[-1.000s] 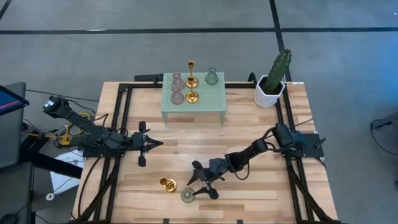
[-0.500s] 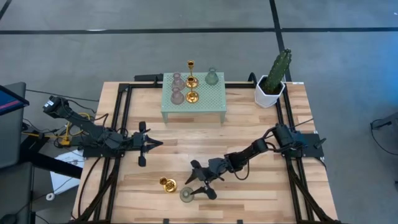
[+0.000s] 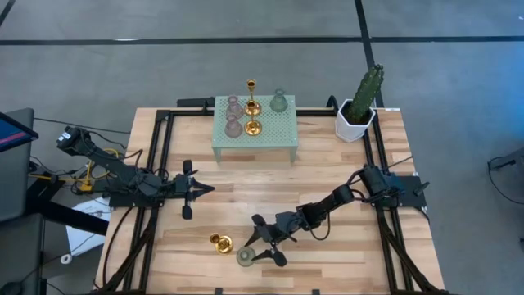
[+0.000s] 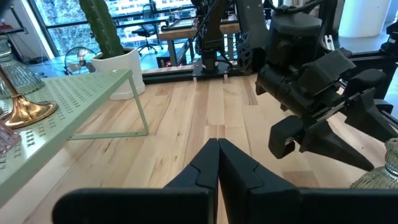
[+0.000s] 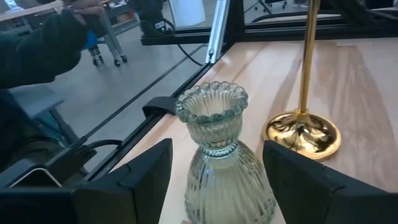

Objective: Pick & Place candle stick holders
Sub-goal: Put the green glass candle holder on the shelf, then put the gold candle holder on the shelf

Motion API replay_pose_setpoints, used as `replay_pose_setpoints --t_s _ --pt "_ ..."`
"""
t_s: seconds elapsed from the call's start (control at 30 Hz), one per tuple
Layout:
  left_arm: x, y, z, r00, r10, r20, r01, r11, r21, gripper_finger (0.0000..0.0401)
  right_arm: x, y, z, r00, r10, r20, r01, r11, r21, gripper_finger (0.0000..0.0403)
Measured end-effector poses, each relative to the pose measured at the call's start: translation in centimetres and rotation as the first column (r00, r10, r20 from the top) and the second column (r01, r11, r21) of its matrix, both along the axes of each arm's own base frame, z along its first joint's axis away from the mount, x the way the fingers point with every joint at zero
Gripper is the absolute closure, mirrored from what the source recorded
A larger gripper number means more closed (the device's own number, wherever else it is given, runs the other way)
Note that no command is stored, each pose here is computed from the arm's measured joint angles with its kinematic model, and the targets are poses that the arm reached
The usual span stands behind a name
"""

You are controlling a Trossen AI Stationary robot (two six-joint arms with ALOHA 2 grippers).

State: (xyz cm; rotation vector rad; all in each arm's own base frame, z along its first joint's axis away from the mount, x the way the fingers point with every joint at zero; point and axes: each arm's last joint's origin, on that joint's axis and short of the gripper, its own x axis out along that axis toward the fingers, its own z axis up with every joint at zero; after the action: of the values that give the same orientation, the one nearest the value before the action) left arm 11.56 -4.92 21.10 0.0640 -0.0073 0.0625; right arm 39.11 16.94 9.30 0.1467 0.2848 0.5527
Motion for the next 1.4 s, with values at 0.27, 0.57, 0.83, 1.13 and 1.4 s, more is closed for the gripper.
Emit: replay_pose_setpoints --t_s 0.27,0.57,0.83,1.13,1.4 --pt "0.0 0.0 0.0 1.000 0.000 0.000 0.000 1.000 0.000 0.0393 0.1 -0.1 0.0 0.999 -0.050 0.015 0.050 0.998 -0.025 0.0162" --pt "0.0 0.0 0.0 1.000 0.000 0.000 0.000 1.000 0.000 0.0394 -0.3 0.0 -0.9 0.998 -0.029 -0.059 0.023 0.995 -0.098 0.0162" --pt "0.0 0.0 0.0 1.000 0.000 0.000 0.000 1.000 0.000 0.0396 -0.3 0.1 -0.9 0.998 -0.029 -0.055 0.024 0.995 -0.095 0.0162" --pt "0.0 0.0 0.0 1.000 -0.001 0.001 0.001 1.000 -0.008 0.0395 -0.3 0.1 -0.9 0.996 -0.035 -0.081 0.032 0.999 -0.044 0.0163" --pt "0.0 0.0 0.0 1.000 -0.001 0.000 0.001 1.000 -0.008 0.0393 -0.3 0.2 2.1 0.999 -0.012 0.047 0.008 0.997 0.080 0.0163"
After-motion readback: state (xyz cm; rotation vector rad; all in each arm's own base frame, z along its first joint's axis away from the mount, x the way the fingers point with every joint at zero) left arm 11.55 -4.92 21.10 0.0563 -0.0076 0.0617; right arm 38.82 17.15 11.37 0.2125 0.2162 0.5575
